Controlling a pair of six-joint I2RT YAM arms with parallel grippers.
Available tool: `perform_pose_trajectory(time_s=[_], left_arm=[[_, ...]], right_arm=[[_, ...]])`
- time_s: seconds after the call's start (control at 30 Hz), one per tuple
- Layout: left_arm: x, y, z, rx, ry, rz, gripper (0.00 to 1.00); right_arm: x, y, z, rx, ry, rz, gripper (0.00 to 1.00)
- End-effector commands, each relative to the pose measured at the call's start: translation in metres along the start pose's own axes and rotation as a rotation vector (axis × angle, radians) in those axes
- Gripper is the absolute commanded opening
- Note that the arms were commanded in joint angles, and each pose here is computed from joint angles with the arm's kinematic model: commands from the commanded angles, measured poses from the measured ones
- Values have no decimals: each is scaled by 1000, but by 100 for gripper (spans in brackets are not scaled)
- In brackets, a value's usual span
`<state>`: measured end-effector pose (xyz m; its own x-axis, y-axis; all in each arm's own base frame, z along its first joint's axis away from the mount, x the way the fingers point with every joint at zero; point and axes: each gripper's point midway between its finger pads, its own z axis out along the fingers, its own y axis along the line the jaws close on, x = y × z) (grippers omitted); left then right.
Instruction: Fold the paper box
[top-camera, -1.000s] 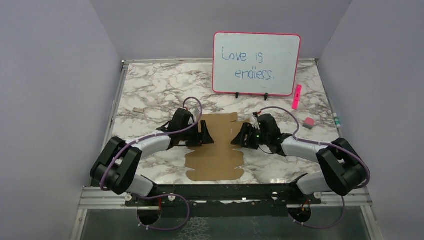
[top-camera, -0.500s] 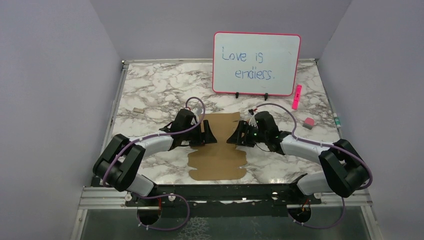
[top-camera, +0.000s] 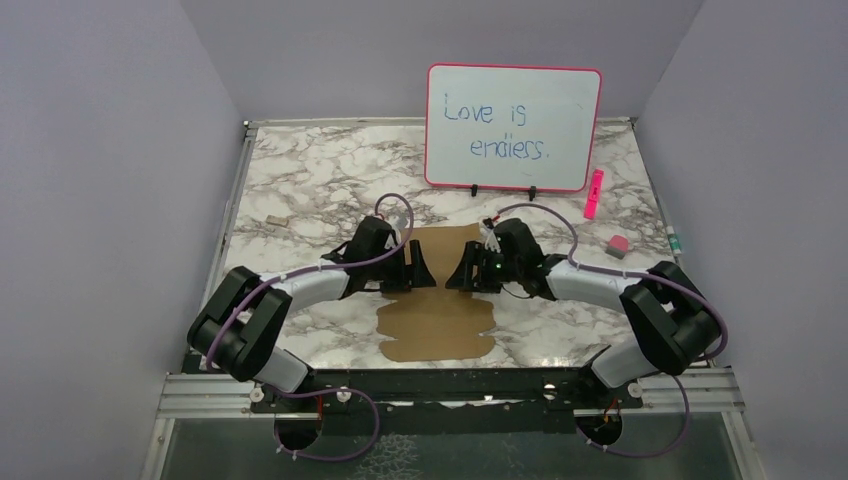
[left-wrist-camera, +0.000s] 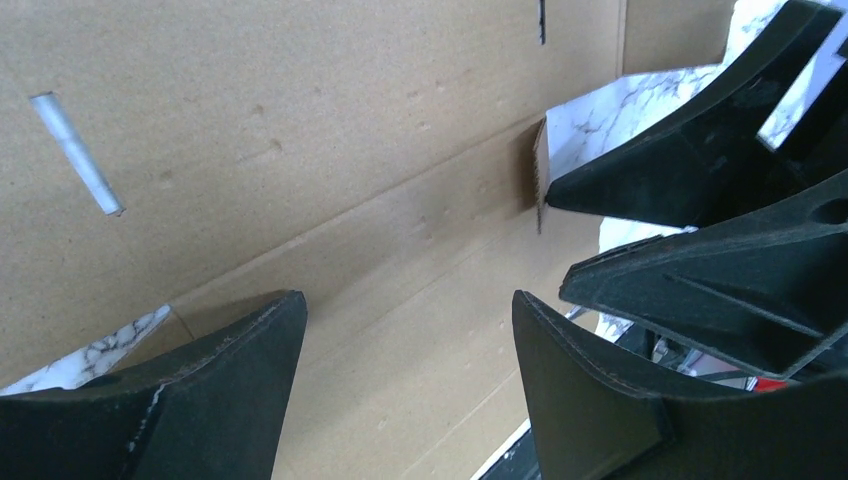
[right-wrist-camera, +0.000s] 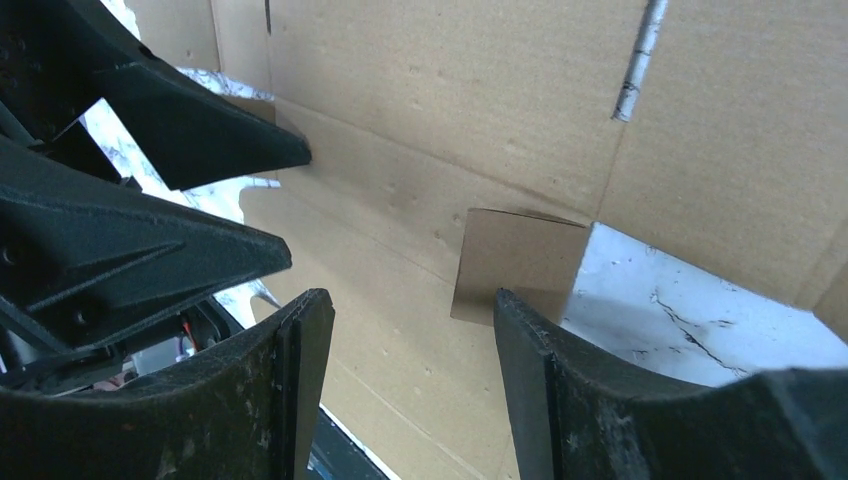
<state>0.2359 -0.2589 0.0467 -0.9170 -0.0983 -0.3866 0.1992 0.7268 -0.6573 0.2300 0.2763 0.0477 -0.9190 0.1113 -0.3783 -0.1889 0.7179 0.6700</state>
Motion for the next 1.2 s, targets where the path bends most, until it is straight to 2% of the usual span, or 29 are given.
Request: perform_pose_trajectory(time_s=[0.0,0.3,0.57,0.83,1.0,1.17], left_arm=[[1,-2,-8,-55,41,37,77],[-56,-11,-47,-132,-67,117,83],[-113,44,-74,-262,-97,91,83],[-146,72,-55,-250,-45,23,81],[-151,78,-30,-198,36,2,68],[-148,88,-13,-186,88,-5,49]], right_arm=[[-7,-4,-6,82,0,-60,66],[-26,0,-40,161,-65,-167,67],[-27,8,-61,132,-107,-239,69],[-25,10,-57,104,-99,-263,69],[-27,13,-51,86,-91,-280,69],[-30,17,-48,69,-96,-296,69]])
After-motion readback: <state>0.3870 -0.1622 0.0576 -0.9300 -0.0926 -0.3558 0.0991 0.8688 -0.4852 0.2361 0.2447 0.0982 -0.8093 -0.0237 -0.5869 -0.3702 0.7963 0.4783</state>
